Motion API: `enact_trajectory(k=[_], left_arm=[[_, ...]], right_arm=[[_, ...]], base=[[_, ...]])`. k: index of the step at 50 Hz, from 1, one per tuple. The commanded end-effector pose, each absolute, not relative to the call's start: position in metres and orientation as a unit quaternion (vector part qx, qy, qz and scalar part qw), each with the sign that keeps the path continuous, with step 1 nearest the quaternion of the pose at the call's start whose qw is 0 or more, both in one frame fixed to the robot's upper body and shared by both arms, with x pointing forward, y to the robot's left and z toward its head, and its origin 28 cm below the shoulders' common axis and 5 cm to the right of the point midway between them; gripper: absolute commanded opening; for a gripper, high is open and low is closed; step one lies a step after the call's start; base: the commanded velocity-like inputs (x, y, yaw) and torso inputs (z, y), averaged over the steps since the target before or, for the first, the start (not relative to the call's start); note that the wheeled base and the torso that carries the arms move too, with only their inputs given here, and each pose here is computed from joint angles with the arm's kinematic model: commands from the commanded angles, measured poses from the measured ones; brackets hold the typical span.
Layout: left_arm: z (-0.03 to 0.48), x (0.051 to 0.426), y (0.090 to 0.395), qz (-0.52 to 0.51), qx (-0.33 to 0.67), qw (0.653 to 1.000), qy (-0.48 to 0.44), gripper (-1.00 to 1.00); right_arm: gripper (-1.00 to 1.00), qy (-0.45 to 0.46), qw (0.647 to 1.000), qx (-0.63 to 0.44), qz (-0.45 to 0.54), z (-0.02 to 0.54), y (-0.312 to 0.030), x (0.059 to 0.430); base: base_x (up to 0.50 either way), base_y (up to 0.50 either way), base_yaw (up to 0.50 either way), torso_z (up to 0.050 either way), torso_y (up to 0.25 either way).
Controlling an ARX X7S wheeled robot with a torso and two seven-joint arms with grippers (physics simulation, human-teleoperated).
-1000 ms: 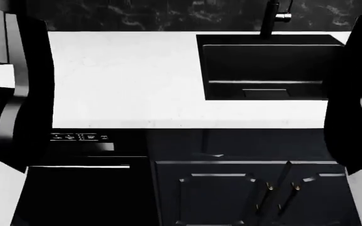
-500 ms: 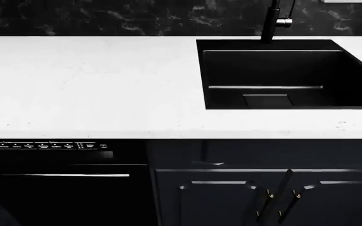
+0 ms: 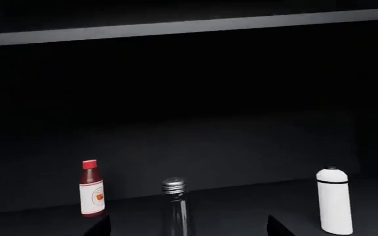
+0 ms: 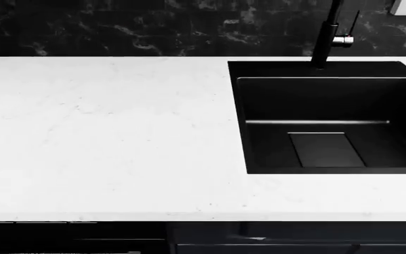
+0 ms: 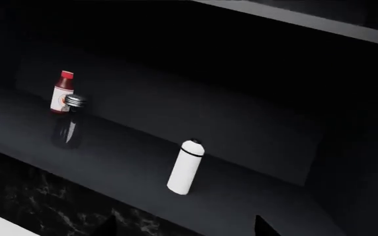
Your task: Pick and place the shaker into the drawer. Then close the cabinet.
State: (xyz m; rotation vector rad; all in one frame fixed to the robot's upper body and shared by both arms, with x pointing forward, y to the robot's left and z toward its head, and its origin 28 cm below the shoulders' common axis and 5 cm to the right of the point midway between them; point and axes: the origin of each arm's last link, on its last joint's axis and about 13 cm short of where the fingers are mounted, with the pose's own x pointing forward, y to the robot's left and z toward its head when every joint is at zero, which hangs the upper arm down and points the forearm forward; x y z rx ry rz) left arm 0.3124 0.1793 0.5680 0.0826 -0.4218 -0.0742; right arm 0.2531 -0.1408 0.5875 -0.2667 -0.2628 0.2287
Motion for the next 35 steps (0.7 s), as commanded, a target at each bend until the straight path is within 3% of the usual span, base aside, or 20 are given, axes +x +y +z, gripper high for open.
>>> enact_trajectory(k=[1,19,30,35], left_arm=[[0.5658,0.3146,0.1784,-0.041,0.044,0.977,-0.204,1.0],[0.5642,0.3163,0.177,-0.046,0.052,0.977,-0.203,1.0],[0.5626,0.3178,0.1762,-0.048,0.055,0.977,-0.201,1.0],[0.5623,0.3179,0.1758,-0.05,0.055,0.977,-0.2,1.0]], right_arm=[[1.0,-0.129,0.975,-0.132,0.121,0.5872,-0.1423,0.2556],[1.0,-0.145,0.969,-0.14,0.146,0.5904,-0.1378,0.2532],[1.0,-0.144,0.97,-0.133,0.147,0.5894,-0.1395,0.2544],[1.0,-0.14,0.97,-0.134,0.147,0.5889,-0.1407,0.2547]], base=[[0.5,0.0,0.0,0.0,0.0],[0.5,0.0,0.0,0.0,0.001],[0.01,0.0,0.0,0.0,0.001],[0.5,0.0,0.0,0.0,0.0]])
